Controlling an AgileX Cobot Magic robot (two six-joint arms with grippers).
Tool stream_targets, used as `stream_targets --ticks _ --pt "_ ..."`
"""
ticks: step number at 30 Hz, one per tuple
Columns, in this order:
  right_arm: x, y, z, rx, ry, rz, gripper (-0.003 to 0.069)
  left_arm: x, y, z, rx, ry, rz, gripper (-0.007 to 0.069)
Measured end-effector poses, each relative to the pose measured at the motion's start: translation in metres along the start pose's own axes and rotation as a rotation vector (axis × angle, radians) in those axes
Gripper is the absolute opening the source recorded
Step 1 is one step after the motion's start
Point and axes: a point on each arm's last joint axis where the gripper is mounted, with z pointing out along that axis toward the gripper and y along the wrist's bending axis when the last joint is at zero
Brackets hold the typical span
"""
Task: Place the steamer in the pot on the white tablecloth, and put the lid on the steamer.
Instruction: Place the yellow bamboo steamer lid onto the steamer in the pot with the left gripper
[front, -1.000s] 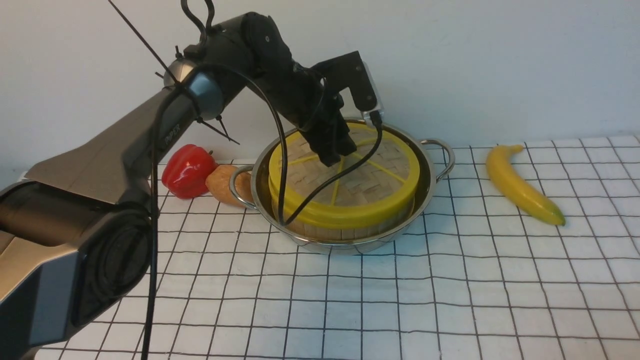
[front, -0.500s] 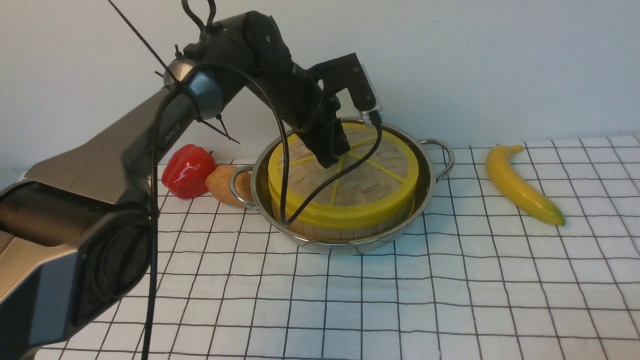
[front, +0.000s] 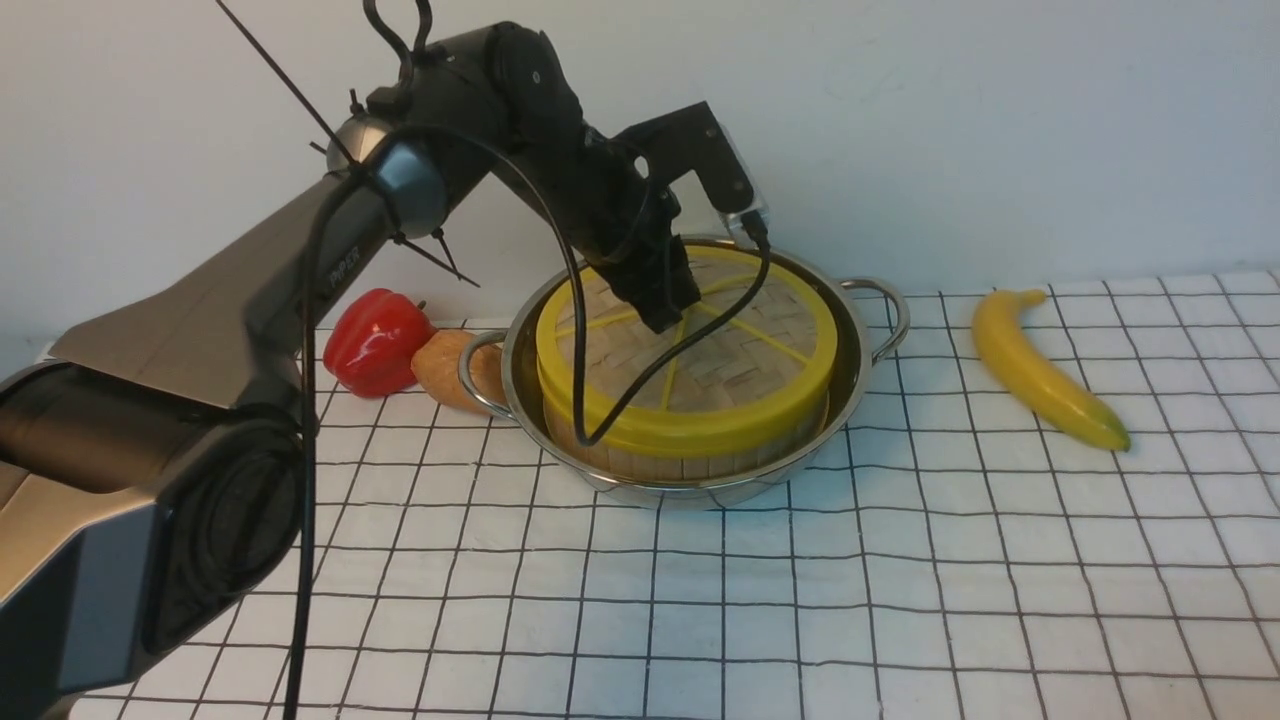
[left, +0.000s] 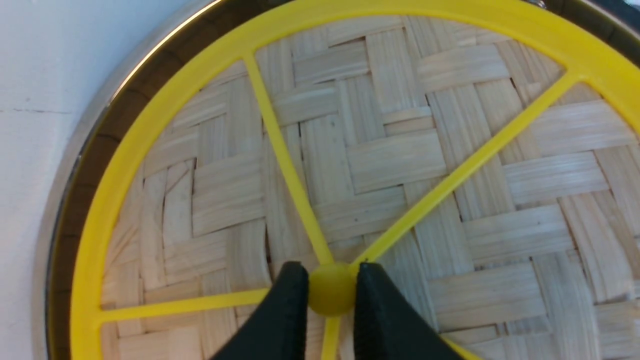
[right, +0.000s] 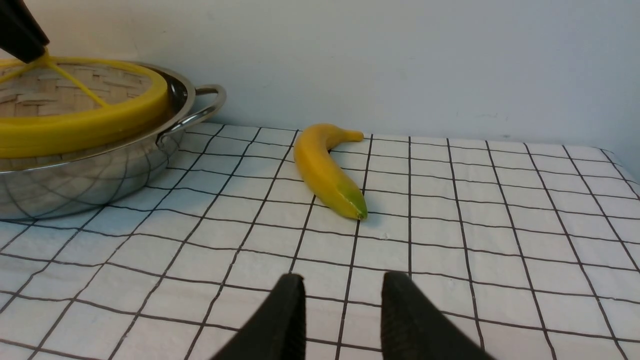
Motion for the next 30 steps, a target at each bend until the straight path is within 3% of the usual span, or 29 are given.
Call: stream_targets --ticks 30 --pt "0.0 0.0 0.0 0.0 0.0 0.0 0.024 0.0022 0.0 -0.0055 -0.009 0.047 0.022 0.0105"
